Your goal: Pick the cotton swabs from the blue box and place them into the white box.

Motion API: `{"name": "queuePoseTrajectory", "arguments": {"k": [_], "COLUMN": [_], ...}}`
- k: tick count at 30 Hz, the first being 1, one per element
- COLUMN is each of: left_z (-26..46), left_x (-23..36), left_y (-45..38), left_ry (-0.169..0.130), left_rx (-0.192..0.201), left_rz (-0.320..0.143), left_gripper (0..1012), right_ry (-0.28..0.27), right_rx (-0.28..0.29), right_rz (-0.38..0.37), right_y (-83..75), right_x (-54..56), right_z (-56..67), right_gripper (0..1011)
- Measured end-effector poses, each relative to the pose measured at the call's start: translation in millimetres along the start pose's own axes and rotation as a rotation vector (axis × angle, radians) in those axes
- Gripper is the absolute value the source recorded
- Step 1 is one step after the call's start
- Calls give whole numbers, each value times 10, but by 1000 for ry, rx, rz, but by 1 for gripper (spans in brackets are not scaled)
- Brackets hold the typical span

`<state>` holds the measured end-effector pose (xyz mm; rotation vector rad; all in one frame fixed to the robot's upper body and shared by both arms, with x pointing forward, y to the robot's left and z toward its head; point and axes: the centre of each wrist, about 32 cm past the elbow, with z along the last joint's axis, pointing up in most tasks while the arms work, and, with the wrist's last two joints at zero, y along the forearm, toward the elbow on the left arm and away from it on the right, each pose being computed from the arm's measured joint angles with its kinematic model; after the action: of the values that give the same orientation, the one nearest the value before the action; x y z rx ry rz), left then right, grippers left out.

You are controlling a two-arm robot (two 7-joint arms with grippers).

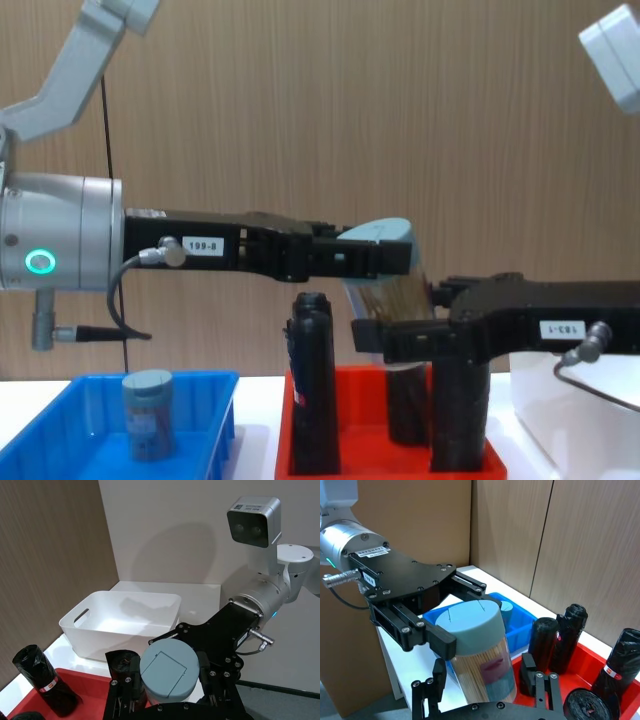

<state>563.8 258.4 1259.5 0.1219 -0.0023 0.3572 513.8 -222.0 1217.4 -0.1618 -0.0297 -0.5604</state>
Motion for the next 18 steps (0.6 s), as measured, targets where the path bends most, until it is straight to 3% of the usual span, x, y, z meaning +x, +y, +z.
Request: {"name": "queuePoseTrajectory", "arguments": {"k": [11, 18], "left_z": [0, 0], "left_x": [0, 0], "left_y": [0, 0], "left_ry": [0, 0], "left_rx": [0, 0], "left_rz": [0, 0], "left_gripper": [672, 873], "right_ry": [8, 17], "right_rx": [8, 11], "right_rz": [6, 9], "right_y": [39, 50], "right_x": [-17, -20], "right_z": [15, 15], "right_gripper": [683, 650]}}
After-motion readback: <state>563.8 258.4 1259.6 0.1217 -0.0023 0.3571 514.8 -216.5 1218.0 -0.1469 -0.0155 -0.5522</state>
